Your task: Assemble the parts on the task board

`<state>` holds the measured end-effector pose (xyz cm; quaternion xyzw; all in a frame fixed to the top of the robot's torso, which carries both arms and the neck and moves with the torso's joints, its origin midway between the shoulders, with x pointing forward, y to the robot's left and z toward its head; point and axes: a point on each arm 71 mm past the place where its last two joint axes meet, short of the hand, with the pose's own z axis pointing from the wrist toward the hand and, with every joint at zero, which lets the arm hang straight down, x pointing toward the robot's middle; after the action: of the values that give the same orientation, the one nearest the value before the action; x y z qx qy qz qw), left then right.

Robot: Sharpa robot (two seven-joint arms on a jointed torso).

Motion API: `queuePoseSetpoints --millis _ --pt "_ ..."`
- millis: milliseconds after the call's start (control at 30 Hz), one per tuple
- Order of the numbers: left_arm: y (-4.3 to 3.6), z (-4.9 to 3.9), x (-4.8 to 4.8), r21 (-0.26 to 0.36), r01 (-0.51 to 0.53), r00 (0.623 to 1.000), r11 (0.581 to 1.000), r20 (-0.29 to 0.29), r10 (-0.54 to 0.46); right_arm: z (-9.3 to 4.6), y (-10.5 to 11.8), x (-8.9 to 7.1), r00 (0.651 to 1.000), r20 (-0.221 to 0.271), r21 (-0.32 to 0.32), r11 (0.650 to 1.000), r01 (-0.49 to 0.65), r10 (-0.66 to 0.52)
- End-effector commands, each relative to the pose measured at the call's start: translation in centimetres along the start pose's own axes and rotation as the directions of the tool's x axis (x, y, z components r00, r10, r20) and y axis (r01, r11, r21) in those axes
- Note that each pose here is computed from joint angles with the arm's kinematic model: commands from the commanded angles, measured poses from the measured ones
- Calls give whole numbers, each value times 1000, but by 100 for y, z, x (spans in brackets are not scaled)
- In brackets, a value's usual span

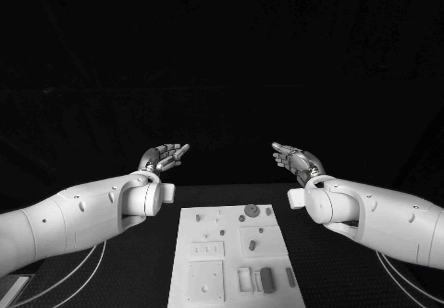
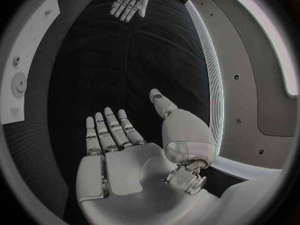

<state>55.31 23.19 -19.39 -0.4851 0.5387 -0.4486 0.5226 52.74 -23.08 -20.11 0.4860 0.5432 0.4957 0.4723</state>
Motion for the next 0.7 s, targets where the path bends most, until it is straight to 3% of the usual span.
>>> queuePoseSetpoints --millis 33,200,433,467,533,700 --pt "-32 111 5 -100 46 994 994 -92 -55 89 14 41 979 -203 96 995 20 0" --pt "-122 212 -60 -108 33 995 994 -95 -43 192 93 -49 967 -253 126 991 53 -20" --pt "-136 226 -69 -110 31 995 993 -95 -42 245 141 -103 960 -280 143 987 75 -32" --pt "-127 160 -126 -98 36 984 995 -170 -53 378 156 -231 724 -256 -131 765 630 -640" --pt "-129 143 -122 -88 18 980 996 -197 -35 380 161 -215 645 -238 -169 685 709 -726" --pt "-143 67 -90 -47 -28 961 998 -276 14 397 203 -210 564 -150 -210 584 784 -812"
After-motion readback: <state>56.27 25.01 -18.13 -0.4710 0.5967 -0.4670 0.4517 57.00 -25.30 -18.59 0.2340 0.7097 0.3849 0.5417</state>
